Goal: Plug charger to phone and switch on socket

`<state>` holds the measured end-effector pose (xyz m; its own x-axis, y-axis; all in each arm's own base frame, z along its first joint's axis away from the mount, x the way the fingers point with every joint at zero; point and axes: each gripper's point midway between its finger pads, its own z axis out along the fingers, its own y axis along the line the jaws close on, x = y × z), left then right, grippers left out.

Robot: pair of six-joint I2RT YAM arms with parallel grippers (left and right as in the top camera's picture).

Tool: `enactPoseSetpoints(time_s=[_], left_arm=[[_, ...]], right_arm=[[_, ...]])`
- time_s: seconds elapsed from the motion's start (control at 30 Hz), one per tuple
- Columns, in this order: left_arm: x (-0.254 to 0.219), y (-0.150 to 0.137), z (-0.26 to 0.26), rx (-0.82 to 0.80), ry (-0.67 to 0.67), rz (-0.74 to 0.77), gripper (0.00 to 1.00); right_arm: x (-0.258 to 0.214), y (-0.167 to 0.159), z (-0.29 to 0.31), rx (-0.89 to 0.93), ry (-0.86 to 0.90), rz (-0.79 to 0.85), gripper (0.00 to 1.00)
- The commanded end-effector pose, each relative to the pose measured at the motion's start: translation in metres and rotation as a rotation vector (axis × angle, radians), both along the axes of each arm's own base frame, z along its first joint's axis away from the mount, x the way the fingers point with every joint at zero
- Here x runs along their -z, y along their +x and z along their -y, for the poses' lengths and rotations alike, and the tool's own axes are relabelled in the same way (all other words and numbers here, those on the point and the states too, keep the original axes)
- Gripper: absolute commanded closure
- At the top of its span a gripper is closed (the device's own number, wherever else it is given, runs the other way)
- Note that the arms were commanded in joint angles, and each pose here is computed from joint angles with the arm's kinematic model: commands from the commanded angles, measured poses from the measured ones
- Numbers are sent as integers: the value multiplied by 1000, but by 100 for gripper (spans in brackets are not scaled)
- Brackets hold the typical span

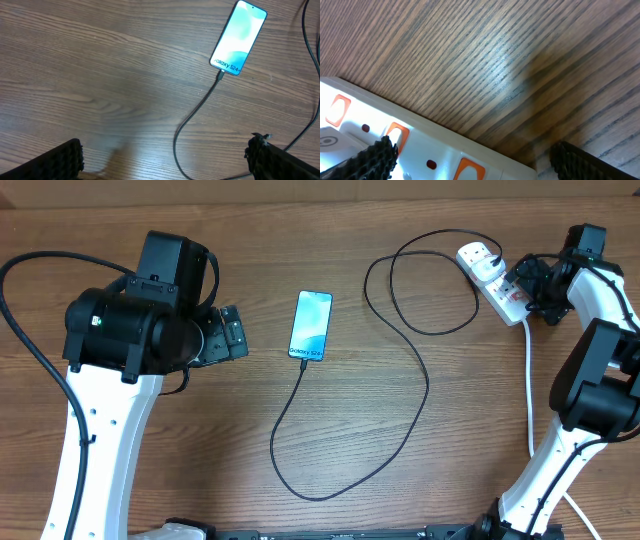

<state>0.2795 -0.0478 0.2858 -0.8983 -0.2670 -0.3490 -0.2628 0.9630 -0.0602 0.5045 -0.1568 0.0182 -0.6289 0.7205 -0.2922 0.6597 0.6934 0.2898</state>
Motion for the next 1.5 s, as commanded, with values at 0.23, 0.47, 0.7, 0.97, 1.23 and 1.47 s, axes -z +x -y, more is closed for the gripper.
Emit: enactPoseSetpoints(time_s=[0.23, 0.47, 0.7, 0.97, 1.23, 1.47], left_arm=[[3, 1, -2, -15, 15, -4, 0], [3, 1, -2, -15, 15, -4, 0], [3, 1, -2, -15, 15, -4, 0], [3, 1, -2, -15, 15, -5, 1], [3, 1, -2, -15, 15, -4, 0], [3, 1, -2, -15, 15, -4, 0]], right_arm=[[11, 5, -7, -7, 25, -3, 0], [12, 4, -9, -11, 20, -13, 0], [13, 3, -11, -12, 6, -26, 0], [11, 7, -6, 37, 3, -6, 0], [7, 11, -6, 26, 94, 39, 0], [11, 5, 9, 65, -1, 0, 0]])
